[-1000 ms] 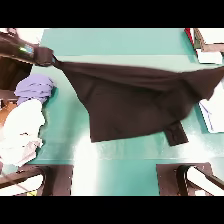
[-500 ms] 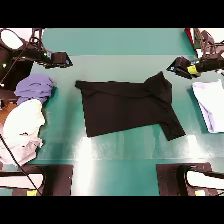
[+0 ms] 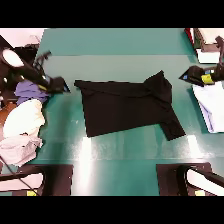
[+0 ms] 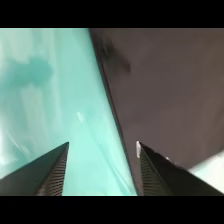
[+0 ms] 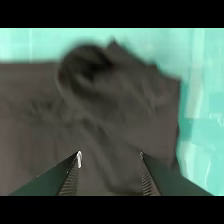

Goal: Fold the shirts.

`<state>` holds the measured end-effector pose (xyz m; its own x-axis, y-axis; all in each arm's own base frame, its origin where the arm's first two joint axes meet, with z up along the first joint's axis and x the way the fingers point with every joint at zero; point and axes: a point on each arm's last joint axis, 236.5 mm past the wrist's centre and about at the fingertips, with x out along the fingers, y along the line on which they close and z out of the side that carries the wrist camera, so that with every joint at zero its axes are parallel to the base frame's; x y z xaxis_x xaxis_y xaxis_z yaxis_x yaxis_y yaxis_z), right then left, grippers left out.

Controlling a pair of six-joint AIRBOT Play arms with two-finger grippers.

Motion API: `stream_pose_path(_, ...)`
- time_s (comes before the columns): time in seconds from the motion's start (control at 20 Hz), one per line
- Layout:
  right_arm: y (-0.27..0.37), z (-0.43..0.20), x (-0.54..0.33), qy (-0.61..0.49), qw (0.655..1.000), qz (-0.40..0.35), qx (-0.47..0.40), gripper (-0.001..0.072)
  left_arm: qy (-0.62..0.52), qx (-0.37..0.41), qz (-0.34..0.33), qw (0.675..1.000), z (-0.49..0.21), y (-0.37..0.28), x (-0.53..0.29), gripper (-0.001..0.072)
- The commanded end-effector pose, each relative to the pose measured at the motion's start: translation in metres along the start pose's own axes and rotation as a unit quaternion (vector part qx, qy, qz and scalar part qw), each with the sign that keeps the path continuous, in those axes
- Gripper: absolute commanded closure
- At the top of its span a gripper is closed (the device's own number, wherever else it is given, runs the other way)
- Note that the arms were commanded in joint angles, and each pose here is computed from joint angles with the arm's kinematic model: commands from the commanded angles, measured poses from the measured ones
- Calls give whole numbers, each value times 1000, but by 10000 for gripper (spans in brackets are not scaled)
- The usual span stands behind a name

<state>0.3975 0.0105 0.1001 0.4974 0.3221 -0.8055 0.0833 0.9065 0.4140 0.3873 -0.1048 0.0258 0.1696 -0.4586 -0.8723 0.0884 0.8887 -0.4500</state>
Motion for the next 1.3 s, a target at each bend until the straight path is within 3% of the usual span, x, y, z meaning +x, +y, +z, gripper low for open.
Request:
stream_pose_path(0.0,-5,-43,-6,31,1000,1,-6,285,56,-26,-42,997,-77,-16,44,204)
stream_pose_path(0.3,-3,-68,-7,55,998,7,-2,284,111,-38,-56,992,-161,-33,92,204)
stream_pose_path(0.8,6,-70,-8,58,998,26,-2,284,85,-22,-68,994,-167,-66,117,207)
stream_pose_path(0.85,5,-70,-8,59,998,23,-7,284,85,-23,-69,994,-167,-67,117,294)
stream_pose_path(0.9,3,-70,-7,60,998,23,-5,284,83,-20,-69,994,-166,-66,117,570)
stream_pose_path(0.95,-2,-71,-5,65,998,21,2,284,78,-12,-69,994,-164,-67,117,677)
stream_pose_path(1.25,-58,-101,28,175,983,26,57,256,36,33,-45,998,-105,-52,62,685)
